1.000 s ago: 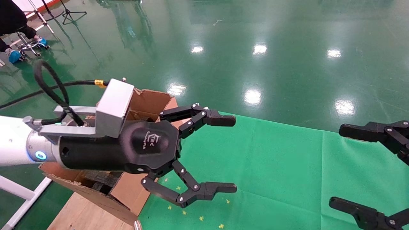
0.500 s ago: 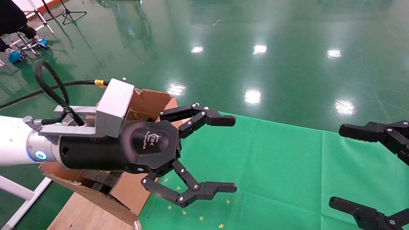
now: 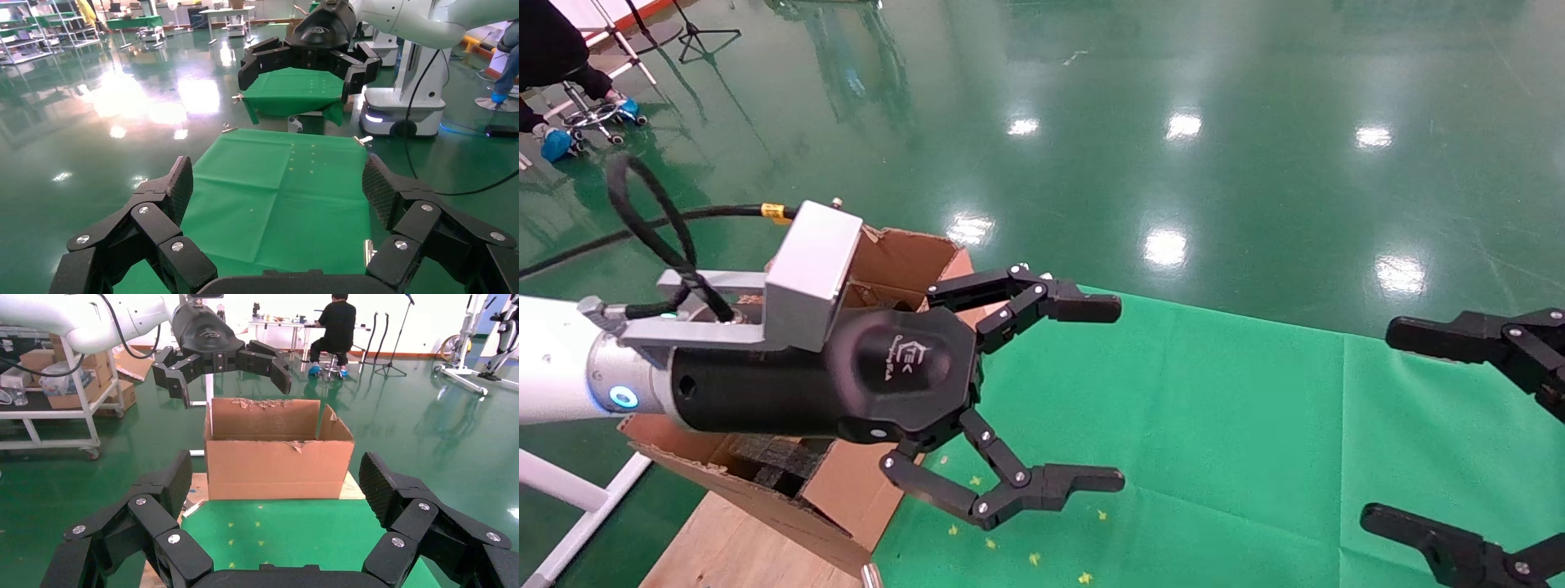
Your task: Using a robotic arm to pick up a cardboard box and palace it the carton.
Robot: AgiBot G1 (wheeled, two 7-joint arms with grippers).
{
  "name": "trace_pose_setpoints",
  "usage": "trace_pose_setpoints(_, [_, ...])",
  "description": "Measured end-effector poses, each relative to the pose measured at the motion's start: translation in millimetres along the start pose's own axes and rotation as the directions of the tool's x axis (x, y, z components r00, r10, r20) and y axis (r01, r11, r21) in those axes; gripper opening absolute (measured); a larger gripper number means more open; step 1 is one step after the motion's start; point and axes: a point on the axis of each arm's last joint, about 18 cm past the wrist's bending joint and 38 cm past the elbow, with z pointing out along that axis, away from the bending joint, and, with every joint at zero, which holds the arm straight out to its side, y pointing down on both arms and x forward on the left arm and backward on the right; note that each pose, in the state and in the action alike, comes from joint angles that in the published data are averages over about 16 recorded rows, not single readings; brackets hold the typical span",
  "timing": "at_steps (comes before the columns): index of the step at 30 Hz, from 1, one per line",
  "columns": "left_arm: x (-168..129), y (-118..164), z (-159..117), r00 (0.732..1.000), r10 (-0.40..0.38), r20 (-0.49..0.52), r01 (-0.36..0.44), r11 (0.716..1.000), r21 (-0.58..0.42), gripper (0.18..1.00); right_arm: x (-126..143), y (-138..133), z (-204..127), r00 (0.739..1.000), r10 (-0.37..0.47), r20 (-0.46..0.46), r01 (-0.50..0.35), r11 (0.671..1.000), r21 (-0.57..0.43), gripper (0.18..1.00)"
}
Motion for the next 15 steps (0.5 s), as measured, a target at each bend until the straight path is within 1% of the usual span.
trace_pose_setpoints(15, [0.0,0.0,0.0,1.000,0.000,0.000,0.000,1.000,0.000,1.001,0.0,0.0,0.0,1.000,0.000,0.000,0.000,1.000,0.000,1.001])
